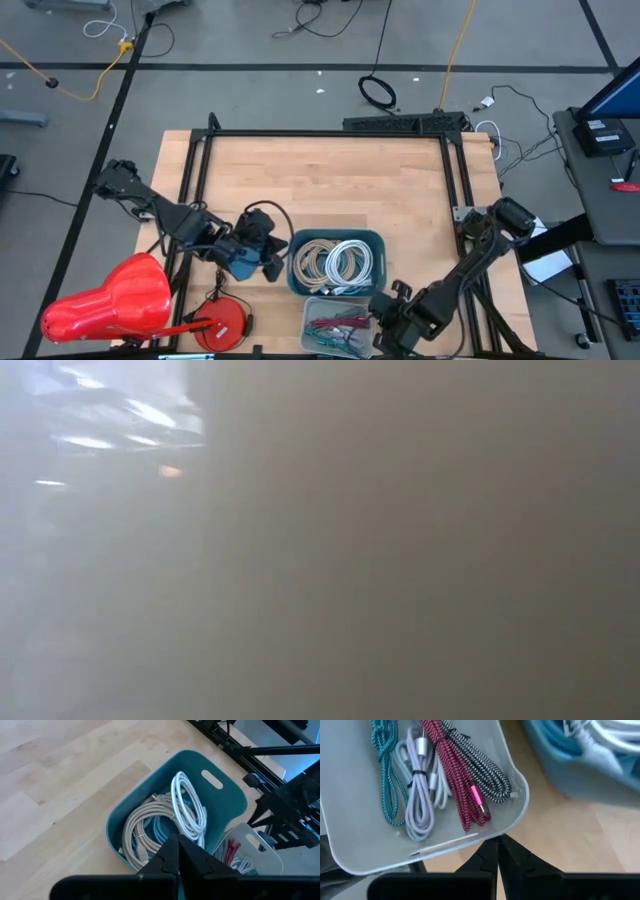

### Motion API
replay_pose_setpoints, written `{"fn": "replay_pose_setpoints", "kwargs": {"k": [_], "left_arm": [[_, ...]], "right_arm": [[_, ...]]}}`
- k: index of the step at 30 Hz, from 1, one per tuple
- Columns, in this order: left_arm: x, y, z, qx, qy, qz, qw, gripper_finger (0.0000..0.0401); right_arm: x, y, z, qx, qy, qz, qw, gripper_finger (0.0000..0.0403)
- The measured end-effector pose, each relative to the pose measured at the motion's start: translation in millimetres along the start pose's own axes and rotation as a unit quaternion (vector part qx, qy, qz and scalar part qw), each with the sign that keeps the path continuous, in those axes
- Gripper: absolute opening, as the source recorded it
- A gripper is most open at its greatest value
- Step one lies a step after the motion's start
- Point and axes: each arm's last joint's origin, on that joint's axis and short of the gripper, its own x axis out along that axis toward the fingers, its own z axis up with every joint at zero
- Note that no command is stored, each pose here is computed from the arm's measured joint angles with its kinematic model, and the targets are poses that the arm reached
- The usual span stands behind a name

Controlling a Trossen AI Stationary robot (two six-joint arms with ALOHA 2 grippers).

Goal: Pick & Place USB Port
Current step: Adjust the gray bin on the table, then adjust the blue bin on the table

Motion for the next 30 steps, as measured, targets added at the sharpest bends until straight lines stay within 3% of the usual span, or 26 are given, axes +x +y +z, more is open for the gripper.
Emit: {"fn": "replay_pose_setpoints", "kwargs": {"k": [14, 18, 23, 30], "left_arm": [[-4.6, -3.1, -6.6, -0.001, -0.004, -0.003, 1.0, 0.0001], [-1.7, 2.8, -2.5, 0.006, -0.019, 0.026, 0.999, 0.0001], [17.6, 29.6, 29.8, 0.012, -0.017, 0.09, 0.996, 0.0001], [67.0, 68.5, 82.8, 0.022, 0.031, 0.091, 0.995, 0.0001]], "right_arm": [[4.5, -6.3, 18.3, -0.011, -0.019, -0.011, 1.0, 0.0], [-1.2, -4.2, 13.4, 0.004, -0.01, 0.0, 1.0, 0.0], [-24.6, -3.3, 18.7, 0.017, -0.046, 0.024, 0.999, 0.0], [-61.7, -22.2, 43.3, 0.047, -0.146, 0.002, 0.988, 0.0]]}}
